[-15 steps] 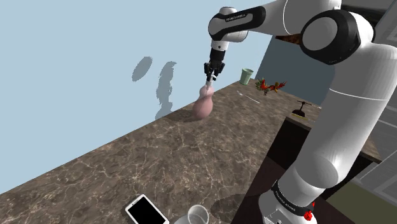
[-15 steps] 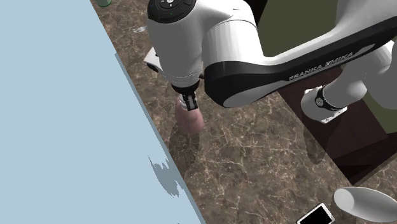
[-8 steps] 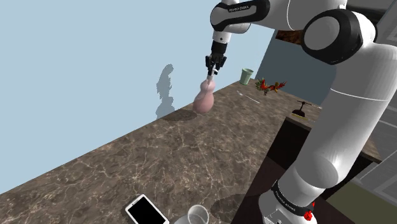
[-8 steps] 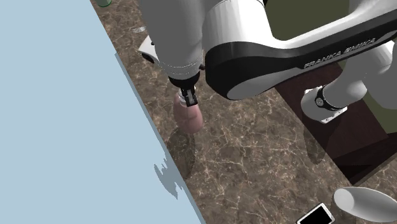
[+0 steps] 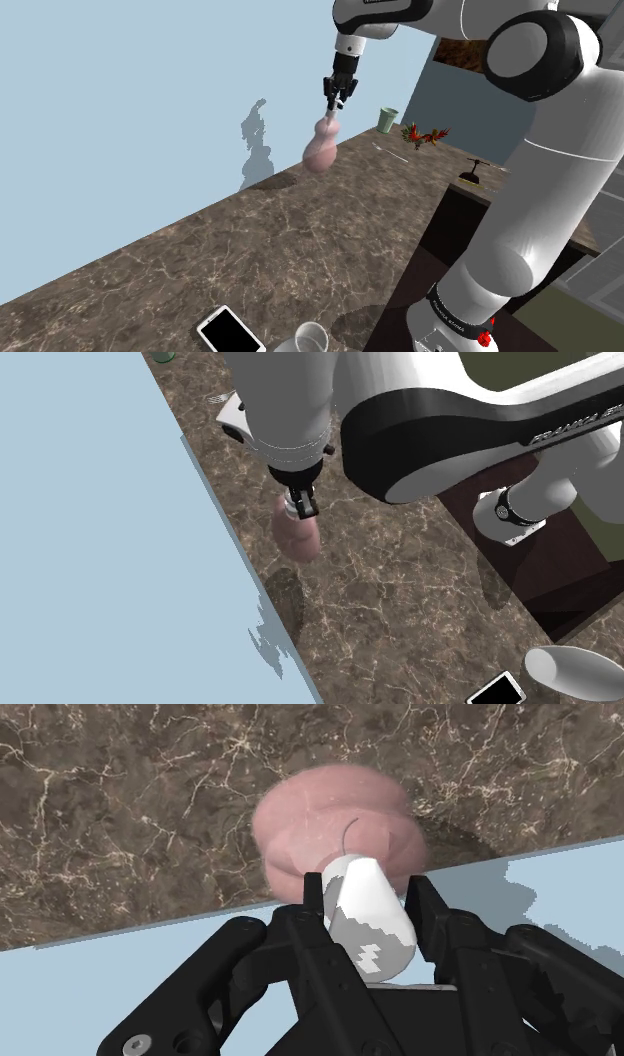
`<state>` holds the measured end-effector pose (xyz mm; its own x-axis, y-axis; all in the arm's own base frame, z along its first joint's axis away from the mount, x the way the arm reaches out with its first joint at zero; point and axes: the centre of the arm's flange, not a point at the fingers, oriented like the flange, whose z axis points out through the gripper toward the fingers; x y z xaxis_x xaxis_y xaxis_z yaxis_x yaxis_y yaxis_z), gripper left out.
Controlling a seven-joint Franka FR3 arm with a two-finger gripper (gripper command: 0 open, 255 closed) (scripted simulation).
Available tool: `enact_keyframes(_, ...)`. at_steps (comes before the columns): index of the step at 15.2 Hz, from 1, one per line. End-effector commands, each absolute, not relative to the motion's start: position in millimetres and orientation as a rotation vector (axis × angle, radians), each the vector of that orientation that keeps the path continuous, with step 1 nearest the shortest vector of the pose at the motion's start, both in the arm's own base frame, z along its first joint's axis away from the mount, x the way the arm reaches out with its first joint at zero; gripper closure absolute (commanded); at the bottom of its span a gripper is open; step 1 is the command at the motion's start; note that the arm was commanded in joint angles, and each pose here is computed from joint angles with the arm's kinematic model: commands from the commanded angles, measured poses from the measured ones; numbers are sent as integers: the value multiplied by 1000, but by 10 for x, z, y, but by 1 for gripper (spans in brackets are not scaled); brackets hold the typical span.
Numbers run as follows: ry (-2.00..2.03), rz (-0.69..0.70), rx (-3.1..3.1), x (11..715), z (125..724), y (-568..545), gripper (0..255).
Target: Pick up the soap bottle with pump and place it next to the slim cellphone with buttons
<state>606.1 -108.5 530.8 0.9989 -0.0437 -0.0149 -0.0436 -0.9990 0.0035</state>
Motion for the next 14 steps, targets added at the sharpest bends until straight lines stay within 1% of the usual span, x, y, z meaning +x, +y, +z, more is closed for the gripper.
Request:
enact_keyframes(1, -69, -21, 3137, 5982, 5314, -881, 255)
enact_keyframes(14, -69, -21, 3137, 5315, 5317, 701, 255)
